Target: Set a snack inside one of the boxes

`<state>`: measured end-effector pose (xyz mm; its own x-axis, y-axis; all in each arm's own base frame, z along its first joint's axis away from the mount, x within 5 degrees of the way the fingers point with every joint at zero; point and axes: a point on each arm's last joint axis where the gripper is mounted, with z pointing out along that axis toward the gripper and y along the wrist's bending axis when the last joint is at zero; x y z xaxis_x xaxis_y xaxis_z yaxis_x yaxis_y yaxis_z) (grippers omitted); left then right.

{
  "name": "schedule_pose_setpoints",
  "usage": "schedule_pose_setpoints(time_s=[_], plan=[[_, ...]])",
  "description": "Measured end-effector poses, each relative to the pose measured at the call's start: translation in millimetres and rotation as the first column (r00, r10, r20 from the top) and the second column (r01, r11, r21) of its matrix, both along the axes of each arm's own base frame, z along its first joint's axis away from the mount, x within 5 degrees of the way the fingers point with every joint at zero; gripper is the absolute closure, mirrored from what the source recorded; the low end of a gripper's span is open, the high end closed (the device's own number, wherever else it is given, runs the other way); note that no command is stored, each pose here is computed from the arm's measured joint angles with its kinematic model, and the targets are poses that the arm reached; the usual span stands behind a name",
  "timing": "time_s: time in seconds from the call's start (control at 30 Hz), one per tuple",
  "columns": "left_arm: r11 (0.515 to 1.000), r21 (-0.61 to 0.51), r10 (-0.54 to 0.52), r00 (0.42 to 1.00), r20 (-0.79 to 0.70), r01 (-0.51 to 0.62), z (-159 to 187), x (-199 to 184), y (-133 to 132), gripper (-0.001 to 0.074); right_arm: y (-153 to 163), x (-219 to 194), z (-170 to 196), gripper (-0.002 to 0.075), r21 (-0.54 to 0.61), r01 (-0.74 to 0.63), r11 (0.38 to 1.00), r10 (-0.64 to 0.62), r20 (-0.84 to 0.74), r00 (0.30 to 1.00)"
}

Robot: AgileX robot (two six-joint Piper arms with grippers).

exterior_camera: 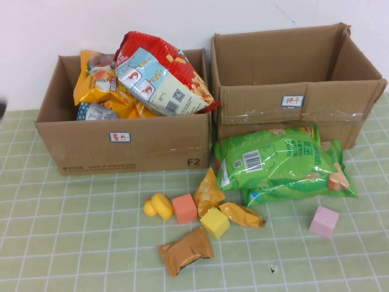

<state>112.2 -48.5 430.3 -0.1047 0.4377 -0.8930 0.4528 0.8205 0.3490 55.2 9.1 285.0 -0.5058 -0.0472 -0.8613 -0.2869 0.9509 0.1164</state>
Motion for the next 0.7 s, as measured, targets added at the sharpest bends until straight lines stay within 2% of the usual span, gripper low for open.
schedule_pose_setpoints(time_s=[0.13, 0.33, 0.7], plan=[[1.0, -0.019, -0.006, 0.999, 0.053, 0.007, -45.6, -23.3, 10.5, 0.0735, -1.3, -0.8, -2.0, 0.0722, -0.009, 0.012, 1.0, -0.013, -0.024, 1.0], [1.0, -0.013, -0.008, 1.0, 0.029, 0.008, -81.1, -37.1, 16.8, 0.0736, 1.4, -4.0, -5.3, 0.0725, 0.037, 0.007, 0.999, -0.003, -0.088, 0.996], [0.999, 0.047, -0.008, 0.991, -0.135, 0.014, -141.7, -31.8, 13.5, 0.0736, 1.5, -4.3, -6.4, 0.0726, 0.039, 0.009, 0.999, -0.005, -0.097, 0.995]])
